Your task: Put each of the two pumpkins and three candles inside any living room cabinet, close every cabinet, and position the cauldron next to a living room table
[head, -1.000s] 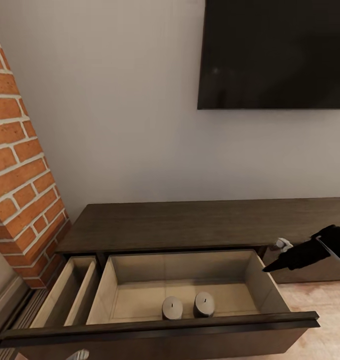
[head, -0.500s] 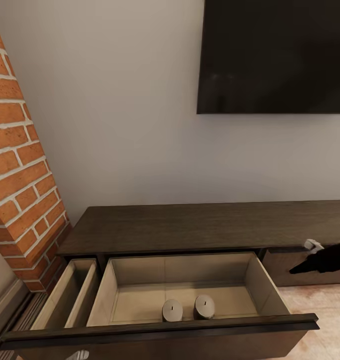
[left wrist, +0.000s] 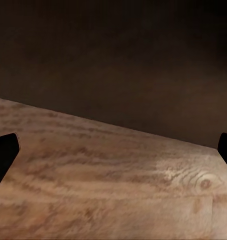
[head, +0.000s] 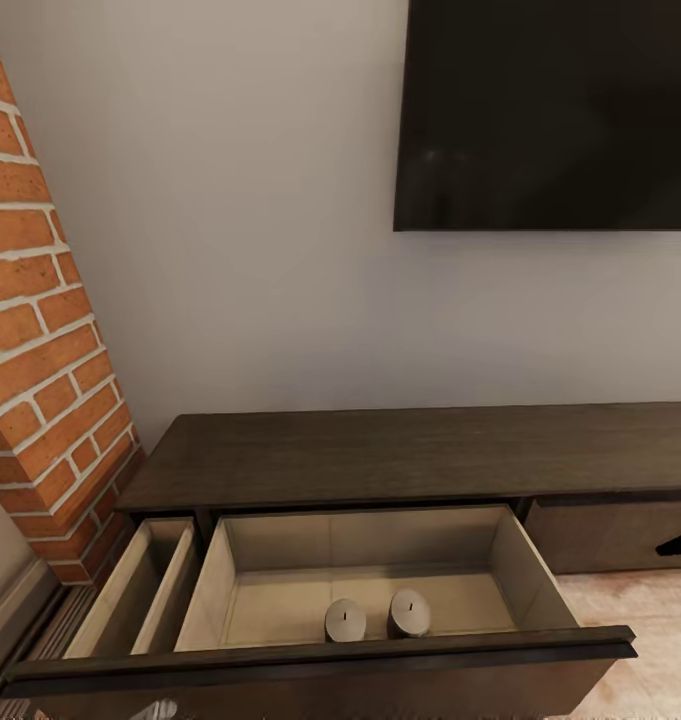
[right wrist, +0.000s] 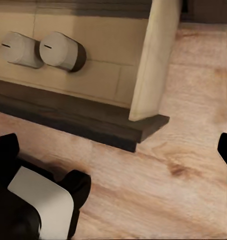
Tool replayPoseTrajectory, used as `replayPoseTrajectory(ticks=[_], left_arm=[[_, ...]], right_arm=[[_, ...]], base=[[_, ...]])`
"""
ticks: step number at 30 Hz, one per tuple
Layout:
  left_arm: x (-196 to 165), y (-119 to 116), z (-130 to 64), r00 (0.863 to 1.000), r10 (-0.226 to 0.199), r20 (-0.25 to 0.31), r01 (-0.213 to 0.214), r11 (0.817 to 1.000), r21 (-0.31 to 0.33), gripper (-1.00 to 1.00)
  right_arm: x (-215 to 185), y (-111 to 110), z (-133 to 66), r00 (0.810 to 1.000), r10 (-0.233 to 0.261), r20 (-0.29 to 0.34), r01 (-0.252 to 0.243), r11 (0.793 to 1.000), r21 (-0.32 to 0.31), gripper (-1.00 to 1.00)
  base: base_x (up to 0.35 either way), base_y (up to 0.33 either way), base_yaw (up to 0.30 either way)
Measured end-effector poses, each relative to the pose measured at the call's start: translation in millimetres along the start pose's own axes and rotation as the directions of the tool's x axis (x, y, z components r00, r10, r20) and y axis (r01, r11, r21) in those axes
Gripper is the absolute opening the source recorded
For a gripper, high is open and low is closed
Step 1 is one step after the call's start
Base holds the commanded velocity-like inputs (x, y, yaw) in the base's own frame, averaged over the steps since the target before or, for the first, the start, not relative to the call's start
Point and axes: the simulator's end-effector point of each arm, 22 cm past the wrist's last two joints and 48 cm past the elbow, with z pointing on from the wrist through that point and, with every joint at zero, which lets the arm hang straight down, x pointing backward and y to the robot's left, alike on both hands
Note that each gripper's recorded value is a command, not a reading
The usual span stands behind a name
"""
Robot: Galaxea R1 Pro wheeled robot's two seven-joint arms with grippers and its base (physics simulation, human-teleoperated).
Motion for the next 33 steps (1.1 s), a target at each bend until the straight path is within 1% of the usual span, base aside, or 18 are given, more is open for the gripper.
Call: replayPoseTrajectory(ticks=[1, 2, 3, 4, 5, 6, 8, 9, 12, 14, 19, 24, 28, 33], left_arm=[[-0.5, 0.1, 0.0, 1.000, 0.001, 0.002, -0.001, 1.000, 0.000, 1.00], [-1.3, 0.5, -0.1, 1.000, 0.003, 0.006, -0.003, 1.000, -0.001, 1.00], [-1.6, 0.7, -0.2, 1.000, 0.004, 0.007, -0.004, 1.000, -0.002, 1.00], [-2.0, 0.8, -0.2, 1.000, 0.005, 0.009, -0.005, 1.000, -0.002, 1.00], [-2.0, 0.7, -0.2, 1.000, 0.005, 0.009, -0.005, 1.000, -0.002, 1.00], [-2.2, 0.6, -0.1, 1.000, 0.006, 0.010, -0.006, 1.000, -0.001, 1.00], [-2.3, 0.7, -0.2, 1.000, 0.006, 0.010, -0.006, 1.000, -0.001, 1.00], [-2.4, 0.5, -0.1, 1.000, 0.006, 0.011, -0.006, 1.000, 0.000, 1.00], [-2.4, 0.2, -0.1, 1.000, 0.006, 0.011, -0.006, 1.000, 0.000, 1.00], [-2.4, -0.1, -0.1, 1.000, 0.006, 0.011, -0.006, 1.000, 0.002, 1.00], [-2.4, -0.7, -0.1, 1.000, 0.006, 0.011, -0.006, 1.000, 0.005, 1.00], [-2.3, -1.1, -0.1, 1.000, 0.006, 0.011, -0.006, 1.000, 0.006, 1.00], [-2.5, -1.4, -0.1, 1.000, 0.006, 0.011, -0.006, 1.000, 0.007, 1.00], [-2.6, -1.5, -0.2, 1.000, 0.006, 0.012, -0.006, 1.000, 0.007, 1.00]], right_arm=[[2.6, -4.2, -5.8, 1.000, 0.007, 0.003, -0.007, 1.000, 0.010, 1.00], [7.5, -12.7, -18.3, 1.000, 0.020, 0.012, -0.021, 0.999, 0.031, 1.00], [9.9, -17.1, -25.4, 0.999, 0.027, 0.020, -0.028, 0.999, 0.041, 1.00], [12.1, -23.8, -39.1, 0.998, 0.039, 0.041, -0.041, 0.998, 0.057, 1.00], [12.8, -27.0, -46.1, 0.998, 0.044, 0.054, -0.048, 0.997, 0.064, 1.00], [12.4, -31.8, -59.2, 0.995, 0.051, 0.082, -0.057, 0.996, 0.075, 1.00], [11.8, -36.0, -71.1, 0.992, 0.057, 0.110, -0.066, 0.994, 0.085, 1.00], [10.6, -39.0, -81.1, 0.989, 0.059, 0.133, -0.072, 0.993, 0.092, 1.00], [9.8, -43.4, -94.0, 0.985, 0.062, 0.163, -0.079, 0.991, 0.105, 1.00], [10.1, -45.3, -98.3, 0.983, 0.063, 0.170, -0.082, 0.990, 0.112, 1.00], [11.0, -47.7, -100.7, 0.983, 0.064, 0.173, -0.086, 0.989, 0.121, 1.00], [16.5, -52.6, -101.1, 0.984, 0.074, 0.161, -0.096, 0.986, 0.136, 1.00], [22.3, -57.1, -101.3, 0.986, 0.082, 0.145, -0.104, 0.983, 0.152, 1.00], [24.5, -59.4, -101.7, 0.986, 0.086, 0.140, -0.108, 0.981, 0.160, 1.00]], base=[[-0.230, 0.000, 0.000], [-0.254, 0.000, 0.000], [-0.288, 0.000, 0.000], [-0.301, 0.000, 0.000], [-0.318, 0.000, 0.000], [-0.325, 0.000, 0.000], [-0.333, 0.002, 0.000], [-0.339, 0.016, 0.000], [-0.343, 0.058, 0.000], [-0.333, 0.112, 0.000], [-0.306, 0.168, 0.000], [-0.263, 0.219, -0.023], [-0.183, 0.163, -0.188], [-0.052, 0.046, -0.270]])
